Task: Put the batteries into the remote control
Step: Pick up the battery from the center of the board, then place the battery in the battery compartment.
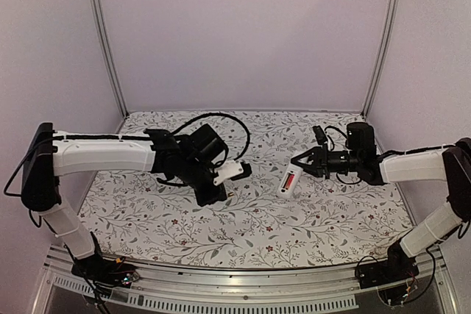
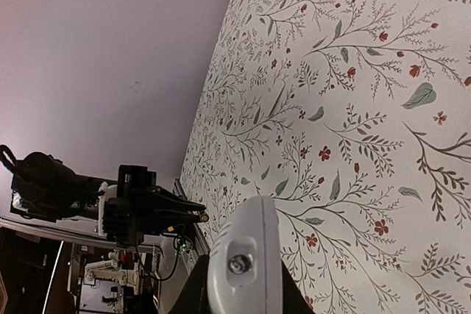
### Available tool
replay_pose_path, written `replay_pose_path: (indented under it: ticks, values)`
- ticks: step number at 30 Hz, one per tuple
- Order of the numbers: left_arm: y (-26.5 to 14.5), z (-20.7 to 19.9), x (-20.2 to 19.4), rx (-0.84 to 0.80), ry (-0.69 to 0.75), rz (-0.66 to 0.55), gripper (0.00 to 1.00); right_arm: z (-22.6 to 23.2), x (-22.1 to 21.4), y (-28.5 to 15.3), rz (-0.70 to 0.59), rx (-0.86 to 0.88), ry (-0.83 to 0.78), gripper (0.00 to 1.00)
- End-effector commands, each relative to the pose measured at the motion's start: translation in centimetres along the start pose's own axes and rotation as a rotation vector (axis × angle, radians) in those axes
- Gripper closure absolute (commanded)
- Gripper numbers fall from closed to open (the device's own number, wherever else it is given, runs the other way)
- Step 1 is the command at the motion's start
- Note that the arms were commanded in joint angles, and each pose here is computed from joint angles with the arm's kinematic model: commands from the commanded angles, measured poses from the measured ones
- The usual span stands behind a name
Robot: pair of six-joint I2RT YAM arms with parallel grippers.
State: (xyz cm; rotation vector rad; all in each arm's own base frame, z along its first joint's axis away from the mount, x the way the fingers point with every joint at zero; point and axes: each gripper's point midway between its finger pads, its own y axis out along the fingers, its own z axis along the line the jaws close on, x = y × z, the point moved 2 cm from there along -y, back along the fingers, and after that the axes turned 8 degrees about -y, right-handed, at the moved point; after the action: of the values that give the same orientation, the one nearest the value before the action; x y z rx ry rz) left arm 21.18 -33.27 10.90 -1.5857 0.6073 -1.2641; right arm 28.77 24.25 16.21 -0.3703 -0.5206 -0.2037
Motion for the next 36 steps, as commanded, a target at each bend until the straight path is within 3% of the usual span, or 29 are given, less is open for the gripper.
replay_pose_path:
  ticks: [1, 5, 9, 16, 36]
  values:
    - [-3.6, 0.8, 1.3, 0.059, -0.424, -0.053, 1.00, 2.2, 2.4, 2.3, -0.046, 0.078, -0.044, 1.00]
    - [-5.3, 0.0, 2.3, -0.003, -0.603, -0.075, 1.00, 2.3, 2.5, 3.9, -0.048, 0.109, -0.022, 1.00]
    - [-6.4, -0.7, 3.8, -0.083, -0.686, -0.128, 1.00, 2.9, 2.3, 5.6, -0.045, 0.149, -0.012, 1.00]
    - [-6.7, -1.3, 6.2, -0.166, -0.757, -0.156, 1.00, 3.5, 1.9, 8.3, -0.047, 0.225, 0.028, 1.00]
    - [-2.7, -0.9, 7.6, -0.187, -0.844, -0.003, 1.00, 4.4, 0.5, 10.0, -0.013, 0.230, 0.034, 1.00]
